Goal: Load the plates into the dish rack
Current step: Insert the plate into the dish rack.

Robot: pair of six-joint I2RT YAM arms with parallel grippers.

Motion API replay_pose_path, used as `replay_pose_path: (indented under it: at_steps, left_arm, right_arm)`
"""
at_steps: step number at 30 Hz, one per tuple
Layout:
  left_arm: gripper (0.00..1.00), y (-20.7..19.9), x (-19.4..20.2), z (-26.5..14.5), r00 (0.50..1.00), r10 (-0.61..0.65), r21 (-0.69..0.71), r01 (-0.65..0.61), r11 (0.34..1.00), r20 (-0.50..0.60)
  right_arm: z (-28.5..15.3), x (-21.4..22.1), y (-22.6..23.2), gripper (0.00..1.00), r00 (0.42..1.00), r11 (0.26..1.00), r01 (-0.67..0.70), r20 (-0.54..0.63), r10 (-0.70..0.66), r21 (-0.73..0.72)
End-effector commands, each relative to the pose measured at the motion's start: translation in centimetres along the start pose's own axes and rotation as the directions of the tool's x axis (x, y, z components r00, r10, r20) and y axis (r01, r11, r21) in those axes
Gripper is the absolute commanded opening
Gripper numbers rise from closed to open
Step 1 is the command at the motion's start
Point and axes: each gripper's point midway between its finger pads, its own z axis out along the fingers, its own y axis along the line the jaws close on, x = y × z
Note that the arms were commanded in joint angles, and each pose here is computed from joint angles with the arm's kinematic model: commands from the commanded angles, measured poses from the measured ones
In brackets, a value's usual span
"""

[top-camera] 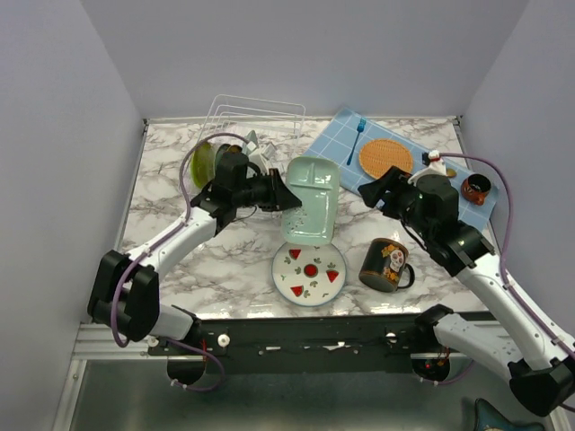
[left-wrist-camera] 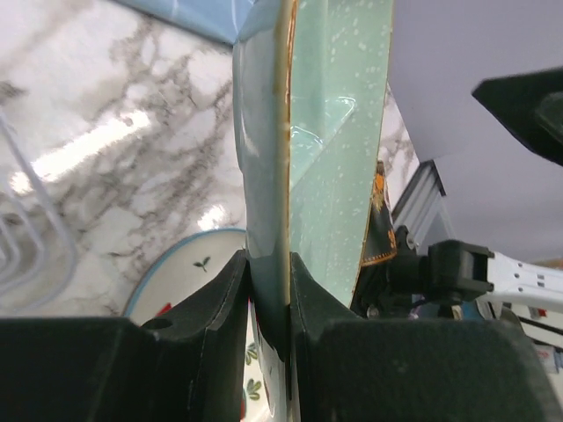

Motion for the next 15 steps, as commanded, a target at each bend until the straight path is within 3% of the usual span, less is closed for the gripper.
replay_pose_path:
  at_steps: [1,3,4,6,8,12,15]
  left_arm:
    - [0.00,-0.9,-9.1,-2.9,0.976,0.140,-0.082,-0.128,0.988,0.165]
    - [0.00,-0.1,-10.8,-4.0,0.971,0.174,-0.140,-0.151,0.978,0.166]
    - [0.00,0.0,-13.7,-5.2,0.956,0.204,-0.181,-0.167,0.969,0.212]
    - [0.00,1.2,-15.0,-6.3,0.955,0.238,-0.262,-0.187,0.947,0.176]
    - [0.00,1.5,-18.7,-7.6,0.933,0.303,-0.362,-0.219,0.906,0.194]
    - [0.00,3.4,-21.5,-10.0,0.919,0.389,-0.566,-0.290,0.772,0.060]
    - [0.00,3.8,-23.9,-11.4,0.908,0.417,-0.656,-0.286,0.698,0.048]
  right_arm:
    - [-1.6,-2.5,-0.8,0.79,0.995,0.999,0.026,0.091,-0.030,0.048]
    - [-1.8,-2.6,-0.8,0.79,0.995,0.999,0.025,0.099,-0.030,0.046]
    - [-1.8,-2.4,-0.9,0.80,0.995,0.999,0.029,0.096,-0.033,0.045]
    - [-1.8,-2.2,-1.1,0.80,0.995,0.998,0.030,0.091,-0.034,0.049]
    - [-1.7,-1.9,-1.2,0.80,0.996,0.998,0.034,0.080,-0.038,0.049]
    - [-1.4,-1.1,-1.4,0.80,0.998,0.998,0.039,0.054,-0.042,0.053]
    - [-1.2,-0.7,-1.6,0.80,0.998,0.998,0.042,0.039,-0.044,0.055]
